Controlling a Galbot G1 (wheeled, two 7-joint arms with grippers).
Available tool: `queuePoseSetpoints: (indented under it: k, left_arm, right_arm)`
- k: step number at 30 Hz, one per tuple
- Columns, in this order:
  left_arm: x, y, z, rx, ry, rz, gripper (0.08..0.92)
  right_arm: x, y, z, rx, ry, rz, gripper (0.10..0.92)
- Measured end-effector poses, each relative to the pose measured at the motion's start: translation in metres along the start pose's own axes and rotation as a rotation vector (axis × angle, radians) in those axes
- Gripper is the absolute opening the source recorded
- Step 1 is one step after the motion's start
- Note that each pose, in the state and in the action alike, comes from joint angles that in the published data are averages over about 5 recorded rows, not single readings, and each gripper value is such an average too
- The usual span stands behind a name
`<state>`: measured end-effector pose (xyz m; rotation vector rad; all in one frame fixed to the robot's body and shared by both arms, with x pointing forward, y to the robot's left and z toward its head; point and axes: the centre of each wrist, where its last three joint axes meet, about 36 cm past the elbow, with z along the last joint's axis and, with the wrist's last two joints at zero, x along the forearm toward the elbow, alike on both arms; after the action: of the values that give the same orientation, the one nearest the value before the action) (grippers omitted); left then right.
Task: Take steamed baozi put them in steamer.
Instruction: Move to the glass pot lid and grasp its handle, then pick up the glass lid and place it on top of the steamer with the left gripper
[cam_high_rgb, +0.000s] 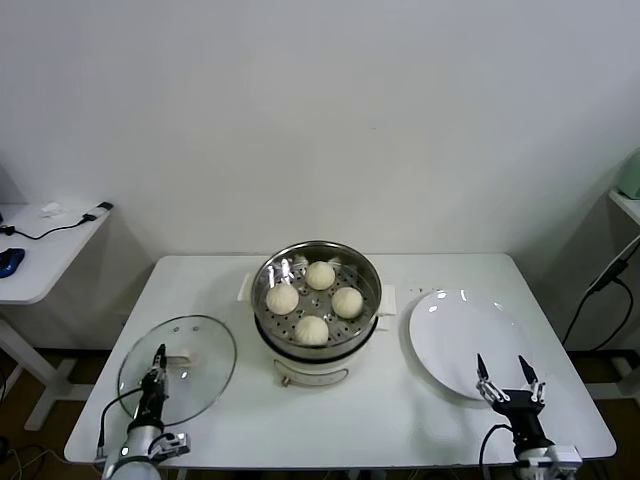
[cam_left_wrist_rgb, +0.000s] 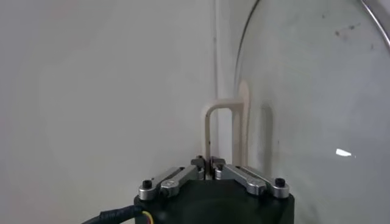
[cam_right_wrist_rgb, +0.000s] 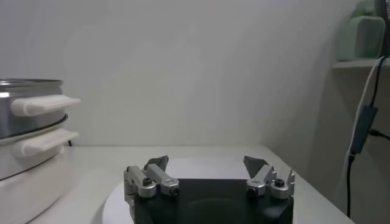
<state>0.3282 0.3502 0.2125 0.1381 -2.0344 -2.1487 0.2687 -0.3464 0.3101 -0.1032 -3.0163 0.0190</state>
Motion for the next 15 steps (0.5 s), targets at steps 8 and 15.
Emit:
queuePoseSetpoints:
  k: [8,15]
  left_arm:
    - [0.004,0.017,-0.002,0.02,0.016,-0.009,0.141]
    - [0.001,0.064,0.007,0.037,0.044,-0.045,0.141]
  right_arm:
    - [0.002,-0.003,0.0,0.002,-0.009,0.004,0.823]
    - [-0.001,-0.006,-0.004,0.013,-0.011,0.004,0.823]
